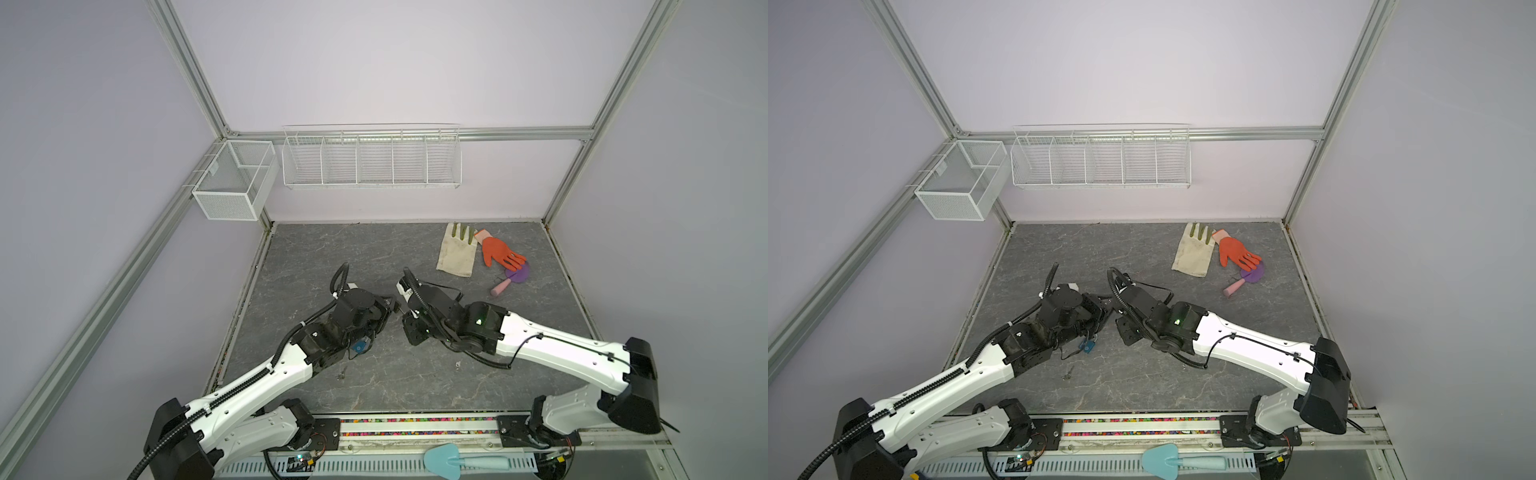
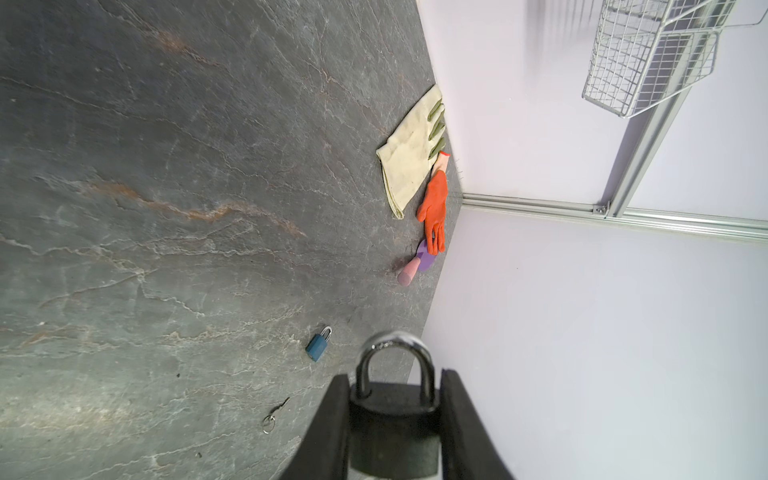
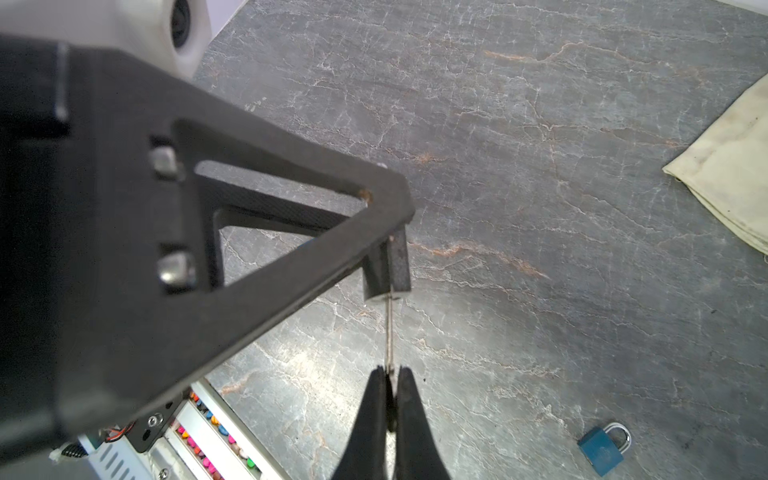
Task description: Unlock with the key
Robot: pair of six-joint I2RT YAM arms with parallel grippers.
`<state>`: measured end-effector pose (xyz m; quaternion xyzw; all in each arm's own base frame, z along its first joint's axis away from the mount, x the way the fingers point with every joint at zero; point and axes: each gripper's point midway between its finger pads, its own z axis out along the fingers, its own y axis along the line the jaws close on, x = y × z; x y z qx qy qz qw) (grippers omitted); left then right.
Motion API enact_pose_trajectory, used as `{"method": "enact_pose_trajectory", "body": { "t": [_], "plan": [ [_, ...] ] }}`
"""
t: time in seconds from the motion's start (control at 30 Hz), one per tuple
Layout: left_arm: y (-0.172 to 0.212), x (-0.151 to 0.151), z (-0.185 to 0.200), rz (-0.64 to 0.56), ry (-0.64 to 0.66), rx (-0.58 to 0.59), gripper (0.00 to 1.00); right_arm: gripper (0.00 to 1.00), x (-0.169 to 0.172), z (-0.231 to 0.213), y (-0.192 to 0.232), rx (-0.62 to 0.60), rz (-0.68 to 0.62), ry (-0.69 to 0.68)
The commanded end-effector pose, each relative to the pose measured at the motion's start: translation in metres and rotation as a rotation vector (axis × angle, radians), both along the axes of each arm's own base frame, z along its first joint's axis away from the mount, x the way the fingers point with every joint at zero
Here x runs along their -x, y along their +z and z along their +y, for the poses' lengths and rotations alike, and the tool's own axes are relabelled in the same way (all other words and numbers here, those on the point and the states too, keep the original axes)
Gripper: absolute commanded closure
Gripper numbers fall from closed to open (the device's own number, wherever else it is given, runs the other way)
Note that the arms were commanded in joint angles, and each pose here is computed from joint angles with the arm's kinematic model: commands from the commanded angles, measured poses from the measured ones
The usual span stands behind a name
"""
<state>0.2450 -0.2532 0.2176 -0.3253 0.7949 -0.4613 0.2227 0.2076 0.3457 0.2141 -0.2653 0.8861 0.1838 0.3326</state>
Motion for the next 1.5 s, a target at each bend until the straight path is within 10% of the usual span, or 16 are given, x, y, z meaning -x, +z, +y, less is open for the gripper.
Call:
{"method": "enact_pose_trajectory", "body": {
  "t": [0.0, 0.5, 0.83, 1.17, 1.47],
  "plan": [
    [0.016, 0.0, -0.007, -0.005, -0.019, 0.047, 1.0, 0.94, 0.004, 0.012, 0.019, -0.074, -0.002, 0.025],
    [0.018, 0.002, -0.01, -0.011, -0.038, 0.015, 1.0, 0.93, -0.003, 0.036, 0.037, -0.212, 0.065, -0.052],
    [0.013, 0.011, -0.015, -0.015, -0.057, -0.044, 1.0, 0.94, -0.018, 0.034, 0.026, -0.098, 0.0, -0.082],
    [0.009, 0.015, -0.008, -0.028, -0.048, -0.031, 1.0, 0.93, -0.012, 0.045, 0.057, -0.432, 0.151, -0.034],
    [0.009, 0.011, 0.001, -0.037, -0.005, -0.046, 1.0, 0.93, -0.003, 0.033, 0.042, -0.256, 0.068, -0.027]
  ]
}}
